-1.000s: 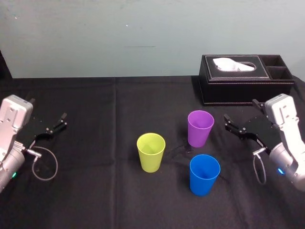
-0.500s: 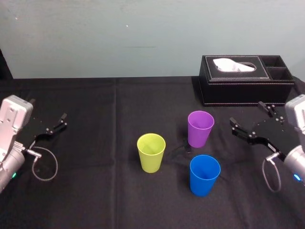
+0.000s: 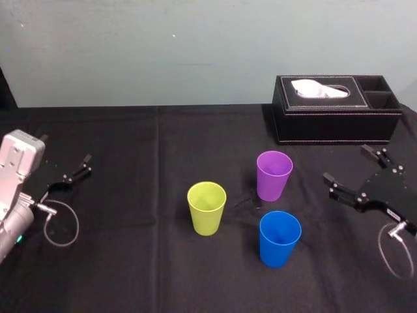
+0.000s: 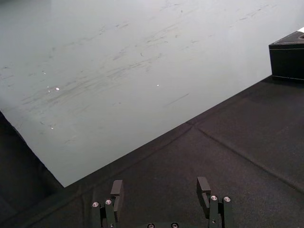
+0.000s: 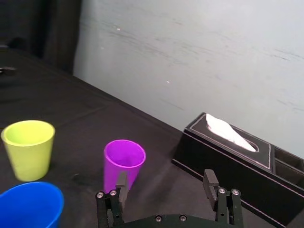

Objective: Stack the three plastic cups sequentially using one hand.

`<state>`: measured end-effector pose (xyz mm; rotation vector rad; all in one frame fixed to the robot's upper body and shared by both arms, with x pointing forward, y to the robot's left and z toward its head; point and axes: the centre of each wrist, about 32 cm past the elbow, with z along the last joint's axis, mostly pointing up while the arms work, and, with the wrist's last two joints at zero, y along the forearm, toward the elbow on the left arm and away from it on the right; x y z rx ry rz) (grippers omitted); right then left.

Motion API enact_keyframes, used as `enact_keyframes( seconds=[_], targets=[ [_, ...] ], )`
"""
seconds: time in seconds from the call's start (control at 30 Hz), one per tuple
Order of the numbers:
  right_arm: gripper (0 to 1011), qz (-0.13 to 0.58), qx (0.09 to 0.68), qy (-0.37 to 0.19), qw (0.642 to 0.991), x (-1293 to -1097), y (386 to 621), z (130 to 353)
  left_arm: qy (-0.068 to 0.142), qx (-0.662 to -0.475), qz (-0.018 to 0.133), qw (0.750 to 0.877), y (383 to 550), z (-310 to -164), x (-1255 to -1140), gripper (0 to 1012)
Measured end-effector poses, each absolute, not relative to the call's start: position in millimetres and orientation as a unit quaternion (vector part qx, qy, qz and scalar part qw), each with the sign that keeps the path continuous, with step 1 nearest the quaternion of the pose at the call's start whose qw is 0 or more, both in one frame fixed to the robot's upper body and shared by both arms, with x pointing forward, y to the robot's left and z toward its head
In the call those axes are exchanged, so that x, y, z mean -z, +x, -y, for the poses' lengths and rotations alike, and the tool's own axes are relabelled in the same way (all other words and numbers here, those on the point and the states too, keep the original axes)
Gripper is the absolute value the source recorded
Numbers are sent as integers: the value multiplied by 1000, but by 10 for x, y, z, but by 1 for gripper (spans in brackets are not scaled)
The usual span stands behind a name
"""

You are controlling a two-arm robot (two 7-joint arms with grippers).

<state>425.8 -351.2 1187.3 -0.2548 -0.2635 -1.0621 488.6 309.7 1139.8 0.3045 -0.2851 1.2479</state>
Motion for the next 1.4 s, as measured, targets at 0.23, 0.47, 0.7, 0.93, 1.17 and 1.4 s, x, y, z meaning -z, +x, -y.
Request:
enact_keyframes(
  seconds=[0.23, 0.47, 0.7, 0.93, 1.17, 1.4],
  targets=[
    [1003, 127, 479, -127, 859, -11926, 4067, 3608, 141, -580, 133, 791, 4886, -3097, -11398, 1010],
    [1003, 126, 459, -137, 869, -11922, 3941, 3674, 141, -580, 132, 791, 4886, -3097, -11398, 1010],
    [1003, 110, 435, -139, 883, -11884, 3844, 3701, 141, -580, 132, 791, 4886, -3097, -11398, 1010],
    [1003, 95, 413, -140, 895, -11828, 3771, 3658, 141, -580, 132, 791, 4886, -3097, -11398, 1010],
    [1002, 87, 399, -144, 901, -11746, 3730, 3567, 141, -580, 132, 791, 4886, -3097, -11398, 1010],
    [1003, 78, 390, -146, 906, -11670, 3722, 3488, 142, -580, 132, 791, 4886, -3097, -11398, 1010]
  ],
)
